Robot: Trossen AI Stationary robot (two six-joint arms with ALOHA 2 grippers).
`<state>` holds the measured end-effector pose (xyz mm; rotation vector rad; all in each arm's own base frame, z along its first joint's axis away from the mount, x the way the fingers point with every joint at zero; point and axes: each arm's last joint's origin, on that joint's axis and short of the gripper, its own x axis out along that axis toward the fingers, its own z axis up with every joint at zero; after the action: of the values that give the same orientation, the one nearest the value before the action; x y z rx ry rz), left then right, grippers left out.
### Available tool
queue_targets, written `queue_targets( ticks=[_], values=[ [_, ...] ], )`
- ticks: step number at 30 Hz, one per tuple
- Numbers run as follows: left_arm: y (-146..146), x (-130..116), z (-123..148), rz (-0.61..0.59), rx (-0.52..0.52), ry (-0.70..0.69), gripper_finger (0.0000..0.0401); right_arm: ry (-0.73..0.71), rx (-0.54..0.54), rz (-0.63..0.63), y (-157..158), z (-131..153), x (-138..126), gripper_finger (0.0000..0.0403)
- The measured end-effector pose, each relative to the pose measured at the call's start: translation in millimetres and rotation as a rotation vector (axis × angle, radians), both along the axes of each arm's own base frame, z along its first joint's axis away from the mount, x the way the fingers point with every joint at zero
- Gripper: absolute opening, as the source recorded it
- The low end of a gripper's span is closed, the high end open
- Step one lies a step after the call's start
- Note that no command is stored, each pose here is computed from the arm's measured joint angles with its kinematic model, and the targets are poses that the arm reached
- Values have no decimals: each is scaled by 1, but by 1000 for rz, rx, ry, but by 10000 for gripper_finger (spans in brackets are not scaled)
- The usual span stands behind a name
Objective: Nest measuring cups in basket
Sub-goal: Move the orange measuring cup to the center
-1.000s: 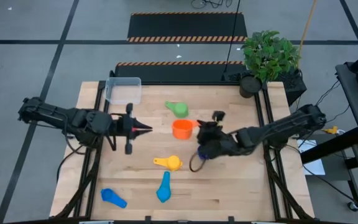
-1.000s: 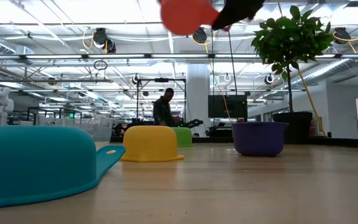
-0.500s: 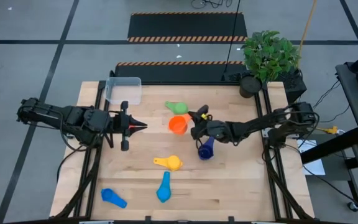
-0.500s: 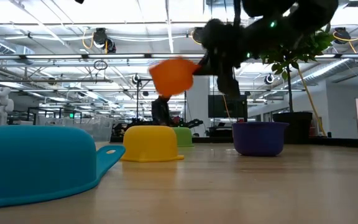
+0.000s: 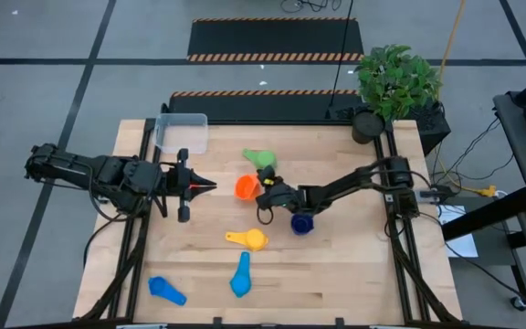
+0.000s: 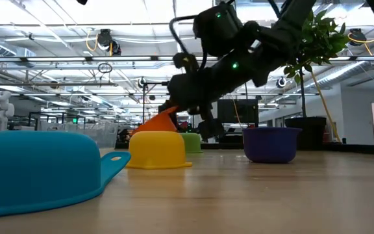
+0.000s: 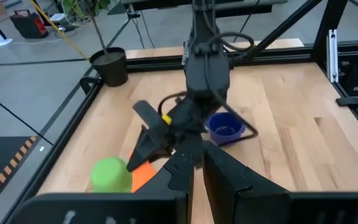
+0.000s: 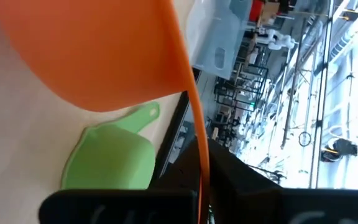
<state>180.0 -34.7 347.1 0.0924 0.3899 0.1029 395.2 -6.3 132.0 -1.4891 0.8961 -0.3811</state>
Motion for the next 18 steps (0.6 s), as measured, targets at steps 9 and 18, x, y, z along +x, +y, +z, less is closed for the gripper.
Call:
queue_targets(
  ticks=[9,18],
  values=[
    [0,0,0,-1,2,5,37,0,2,-2,0,-4,3,2],
    [0,0,0,-1,4,5,37,8,9,4,3,-4,2,32]
  ],
)
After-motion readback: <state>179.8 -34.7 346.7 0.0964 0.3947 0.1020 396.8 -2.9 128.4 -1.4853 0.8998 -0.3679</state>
